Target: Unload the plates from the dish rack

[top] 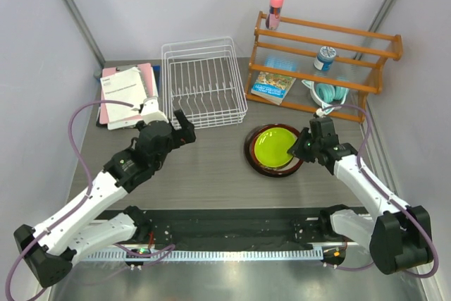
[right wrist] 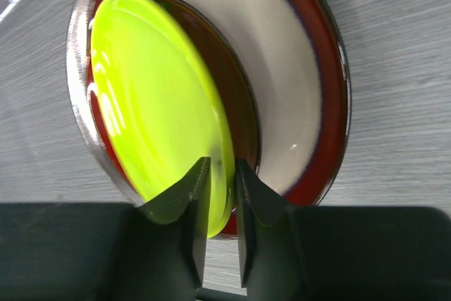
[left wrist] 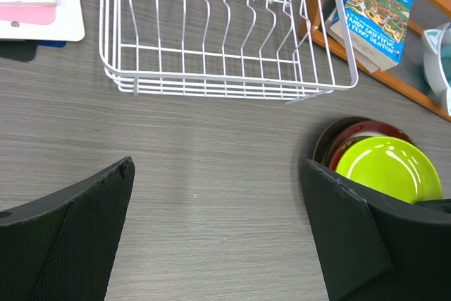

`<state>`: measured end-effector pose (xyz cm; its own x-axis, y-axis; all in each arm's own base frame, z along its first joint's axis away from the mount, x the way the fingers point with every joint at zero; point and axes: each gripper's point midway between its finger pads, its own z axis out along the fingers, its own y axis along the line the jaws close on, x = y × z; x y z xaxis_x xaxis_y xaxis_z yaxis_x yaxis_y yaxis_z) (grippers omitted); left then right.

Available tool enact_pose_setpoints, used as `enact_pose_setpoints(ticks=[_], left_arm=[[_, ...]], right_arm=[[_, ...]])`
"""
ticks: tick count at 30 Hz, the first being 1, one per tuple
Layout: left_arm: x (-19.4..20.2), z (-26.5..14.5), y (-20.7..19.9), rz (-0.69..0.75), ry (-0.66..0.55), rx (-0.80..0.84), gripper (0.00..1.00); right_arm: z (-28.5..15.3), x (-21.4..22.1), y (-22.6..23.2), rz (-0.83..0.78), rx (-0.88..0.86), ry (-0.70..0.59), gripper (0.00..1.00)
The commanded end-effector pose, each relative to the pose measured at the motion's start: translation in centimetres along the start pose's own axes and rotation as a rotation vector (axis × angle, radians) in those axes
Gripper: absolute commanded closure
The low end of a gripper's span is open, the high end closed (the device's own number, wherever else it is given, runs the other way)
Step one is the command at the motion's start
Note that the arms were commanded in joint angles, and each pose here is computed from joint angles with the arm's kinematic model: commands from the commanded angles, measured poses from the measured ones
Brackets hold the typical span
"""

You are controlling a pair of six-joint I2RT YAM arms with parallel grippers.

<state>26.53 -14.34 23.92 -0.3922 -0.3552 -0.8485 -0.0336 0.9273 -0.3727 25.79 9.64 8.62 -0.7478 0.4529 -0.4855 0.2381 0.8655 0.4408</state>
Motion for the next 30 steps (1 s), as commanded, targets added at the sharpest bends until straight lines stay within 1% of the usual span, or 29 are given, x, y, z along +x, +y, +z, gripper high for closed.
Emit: enact_pose_setpoints(ticks=[1,2,3,5,7,9,10,12,13,14,15,19,21,23,24,26,29,30], left_arm=[[-0.3,0.2,0.7,0.021,-0.018,-0.039,0.01],[-0.2,0.3,0.6,0.021,-0.017,-0.038,0.00],[-0.1,0.4,0.7,0.024,-0.013,-0.039,0.01],[0.0,0.4,0.5,0.033,-0.008,-0.031,0.00],[0.0,0.5,0.5,0.037,-0.007,-0.036,0.01],[0.0,0.6,0.5,0.042,-0.006,-0.037,0.00],[0.0,0.6,0.4,0.044,-0.006,-0.038,0.00],[0.0,0.7,0.7,0.047,-0.005,-0.055,0.00],[0.0,0.7,0.9,0.045,-0.005,-0.065,0.00],[-0.1,0.7,1.0,0.046,-0.008,-0.071,0.00],[-0.2,0.7,1.0,0.046,-0.014,-0.075,0.01],[-1.3,0.5,1.2,0.052,-0.054,-0.087,0.01],[-1.9,0.3,1.7,0.075,-0.075,-0.115,0.01],[-2.7,0.1,2.2,0.099,-0.096,-0.147,0.00],[-3.1,0.0,2.7,0.115,-0.109,-0.173,0.01],[-4.0,-0.3,3.1,0.138,-0.131,-0.201,0.01],[-4.7,-0.7,2.9,0.150,-0.153,-0.181,0.01],[-5.0,-0.7,2.7,0.145,-0.167,-0.171,0.01]], right_arm=[[0.1,-0.8,0.1,-0.037,0.000,-0.015,0.71],[0.0,-0.9,0.2,-0.039,-0.005,-0.021,0.66],[-0.1,-1.1,0.1,-0.038,0.001,-0.031,0.59],[-0.5,-1.5,0.3,-0.040,-0.001,-0.047,0.50],[-0.7,-1.6,0.2,-0.042,0.003,-0.054,0.34],[-1.1,-1.9,0.2,-0.051,0.008,-0.064,0.30],[-1.3,-2.1,0.1,-0.055,0.016,-0.074,0.23],[-2.2,-2.8,0.2,-0.071,0.020,-0.102,0.15],[-2.6,-3.1,0.4,-0.084,0.011,-0.114,0.08],[-3.4,-4.2,0.5,-0.106,0.020,-0.169,0.05],[-3.9,-4.7,0.7,-0.120,0.015,-0.192,0.01],[-5.7,-8.1,0.8,-0.163,0.041,-0.356,0.00],[-6.0,-9.7,0.5,-0.142,0.070,-0.440,0.00],[-5.7,-10.5,-1.2,-0.130,0.161,-0.479,0.00],[-5.9,-11.5,-0.8,-0.130,0.157,-0.526,0.00],[-5.2,-11.9,-2.2,-0.139,0.209,-0.587,0.00],[-5.6,-12.7,-4.2,-0.140,0.306,-0.680,0.01],[-5.6,-12.8,-5.2,-0.169,0.346,-0.737,0.00]])
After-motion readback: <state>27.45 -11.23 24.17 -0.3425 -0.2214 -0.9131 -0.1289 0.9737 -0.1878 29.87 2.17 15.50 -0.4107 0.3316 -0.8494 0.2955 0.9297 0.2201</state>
